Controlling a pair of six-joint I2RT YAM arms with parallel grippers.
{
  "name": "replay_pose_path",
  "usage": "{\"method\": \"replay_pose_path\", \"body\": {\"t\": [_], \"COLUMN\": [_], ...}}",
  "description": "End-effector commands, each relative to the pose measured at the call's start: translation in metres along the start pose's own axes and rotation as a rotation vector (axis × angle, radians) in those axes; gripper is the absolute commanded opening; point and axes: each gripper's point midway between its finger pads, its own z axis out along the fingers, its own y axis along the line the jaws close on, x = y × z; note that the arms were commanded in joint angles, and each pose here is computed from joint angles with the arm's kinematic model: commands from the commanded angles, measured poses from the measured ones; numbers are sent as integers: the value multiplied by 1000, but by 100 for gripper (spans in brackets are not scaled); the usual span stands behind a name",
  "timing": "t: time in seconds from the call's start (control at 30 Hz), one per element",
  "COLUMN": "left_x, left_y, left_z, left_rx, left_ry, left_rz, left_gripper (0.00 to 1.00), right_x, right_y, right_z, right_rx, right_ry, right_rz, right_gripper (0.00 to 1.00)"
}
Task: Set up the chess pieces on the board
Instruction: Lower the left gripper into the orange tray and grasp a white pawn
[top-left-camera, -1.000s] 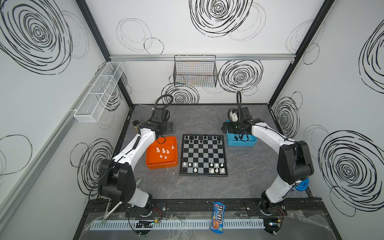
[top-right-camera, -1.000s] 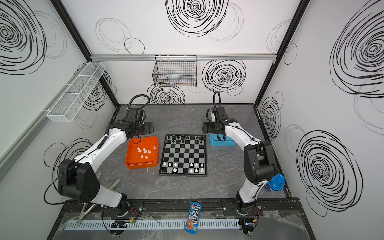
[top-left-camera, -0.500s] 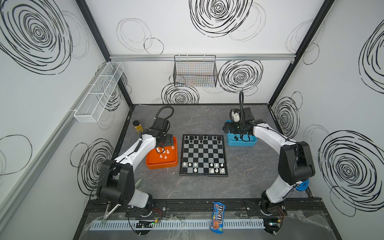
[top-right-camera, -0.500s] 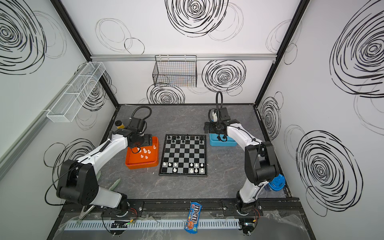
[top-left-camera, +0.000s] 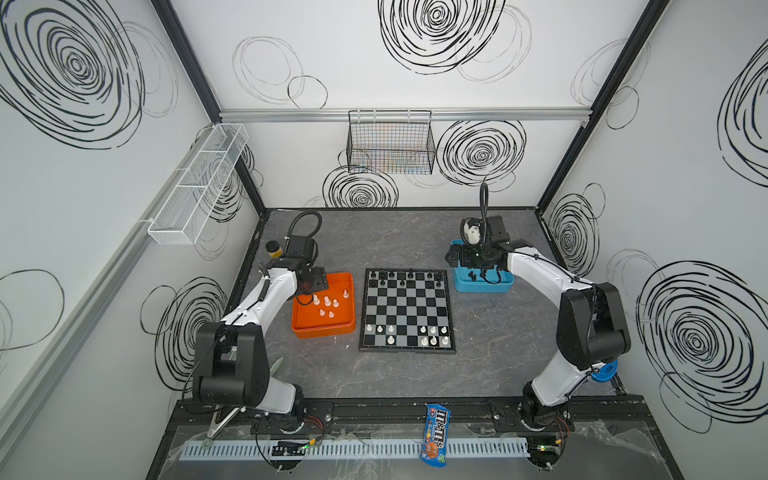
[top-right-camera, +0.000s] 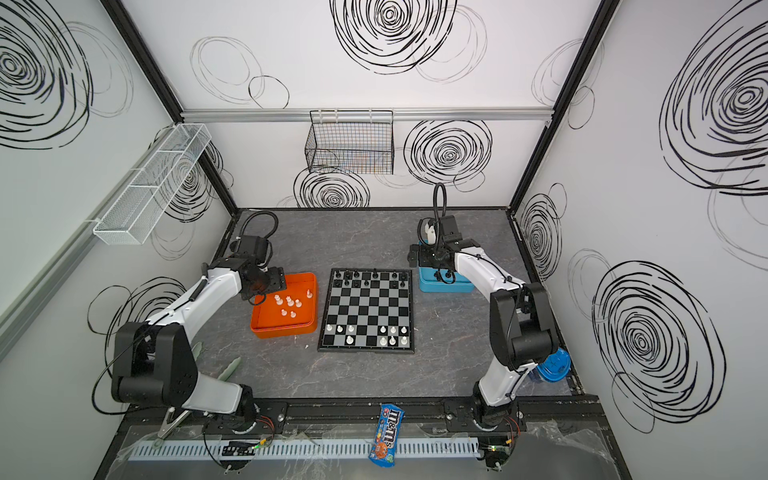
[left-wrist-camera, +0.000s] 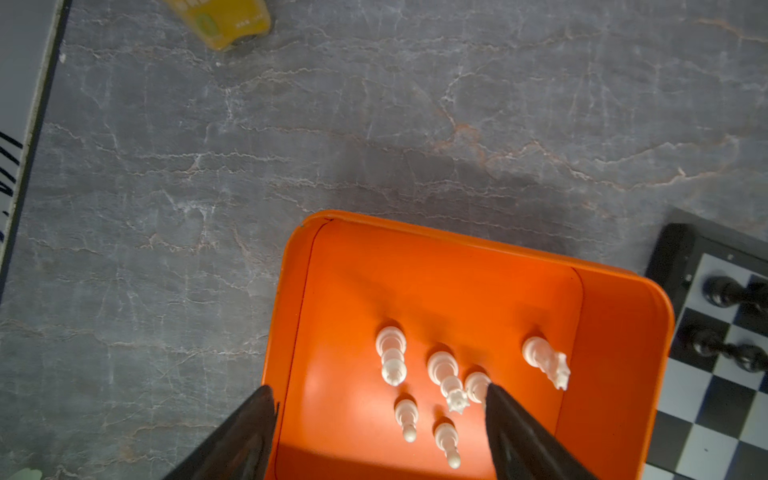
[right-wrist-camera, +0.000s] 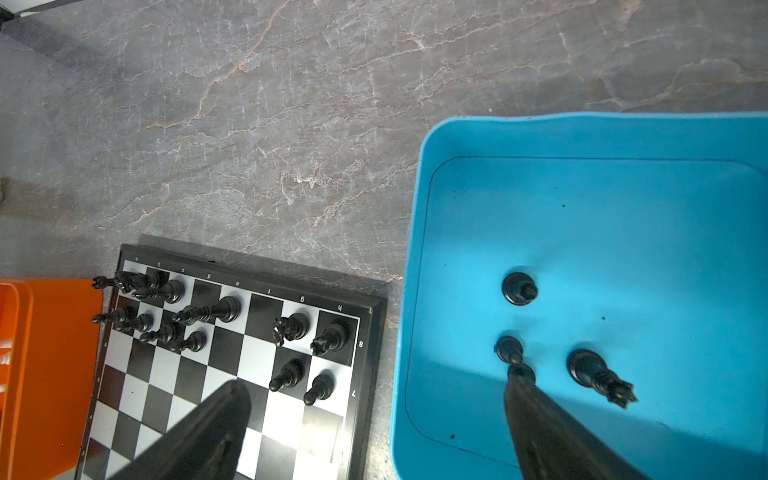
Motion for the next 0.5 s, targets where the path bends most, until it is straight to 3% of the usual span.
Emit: {"method": "replay_pose_path", "body": {"t": [0.0,0.47], "left_x": [7,19], "left_y": [1,1], "left_z": [6,30], "left_rx": [5,-5], "left_ry": [25,60], "left_rz": [-17,-25], "left_gripper": [81,67], "right_x": [-1,0], "right_y": [-1,-2], "right_z": [-1,0], "right_rx": [-7,-6], "right_ry": [-14,-9], "right_rz": [-14,-15], "right_gripper": [100,100]}}
